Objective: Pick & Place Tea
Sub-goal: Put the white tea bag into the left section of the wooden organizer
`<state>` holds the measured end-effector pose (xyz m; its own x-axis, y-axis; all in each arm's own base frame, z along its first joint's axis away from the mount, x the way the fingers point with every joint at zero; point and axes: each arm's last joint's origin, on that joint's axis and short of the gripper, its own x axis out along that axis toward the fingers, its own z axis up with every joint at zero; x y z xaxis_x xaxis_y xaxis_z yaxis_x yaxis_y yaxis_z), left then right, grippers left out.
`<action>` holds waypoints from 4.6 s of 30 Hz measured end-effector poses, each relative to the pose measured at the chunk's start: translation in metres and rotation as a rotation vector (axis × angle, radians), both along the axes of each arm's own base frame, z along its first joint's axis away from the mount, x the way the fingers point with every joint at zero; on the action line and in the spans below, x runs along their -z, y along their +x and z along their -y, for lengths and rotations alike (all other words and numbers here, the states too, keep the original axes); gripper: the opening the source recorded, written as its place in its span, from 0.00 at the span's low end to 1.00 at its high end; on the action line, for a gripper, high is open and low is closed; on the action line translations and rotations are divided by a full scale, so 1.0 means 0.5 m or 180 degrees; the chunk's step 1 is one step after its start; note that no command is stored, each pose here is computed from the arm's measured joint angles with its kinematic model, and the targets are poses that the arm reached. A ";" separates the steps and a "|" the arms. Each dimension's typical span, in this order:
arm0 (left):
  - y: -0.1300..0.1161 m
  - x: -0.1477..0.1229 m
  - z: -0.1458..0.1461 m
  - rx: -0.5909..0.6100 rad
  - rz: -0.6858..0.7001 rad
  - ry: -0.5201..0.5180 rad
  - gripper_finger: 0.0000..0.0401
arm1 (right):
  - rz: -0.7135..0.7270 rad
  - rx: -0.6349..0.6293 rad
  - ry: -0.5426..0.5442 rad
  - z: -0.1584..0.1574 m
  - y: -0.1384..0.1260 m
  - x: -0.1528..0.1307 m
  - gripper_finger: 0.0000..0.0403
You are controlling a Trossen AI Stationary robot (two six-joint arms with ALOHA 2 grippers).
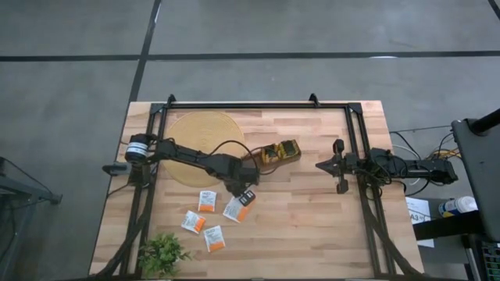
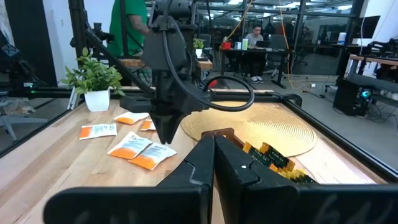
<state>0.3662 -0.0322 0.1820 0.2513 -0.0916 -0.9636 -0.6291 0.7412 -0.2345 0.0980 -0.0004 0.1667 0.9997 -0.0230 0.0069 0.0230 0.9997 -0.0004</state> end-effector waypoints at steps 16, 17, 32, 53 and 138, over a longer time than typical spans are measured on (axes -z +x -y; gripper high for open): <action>-0.007 0.000 0.030 -0.0472 -0.0112 -0.0122 0.38 | 0.0000 0.0001 0.0000 0.000 0.000 0.000 0.02; -0.005 0.000 0.033 -0.0498 -0.0066 -0.0141 0.38 | 0.0000 -0.0002 0.0000 0.000 0.000 0.000 0.02; -0.014 0.015 0.033 -0.0713 -0.0114 -0.0069 0.38 | 0.0000 0.0001 0.0000 0.000 0.000 0.000 0.02; -0.012 0.041 0.034 -0.0829 0.0116 -0.0190 0.38 | -0.0002 0.0000 0.0000 0.000 0.000 0.000 0.02; 0.020 -0.046 0.051 -0.0476 0.0157 -0.0547 0.40 | -0.0002 -0.0001 0.0000 0.000 0.000 0.000 0.02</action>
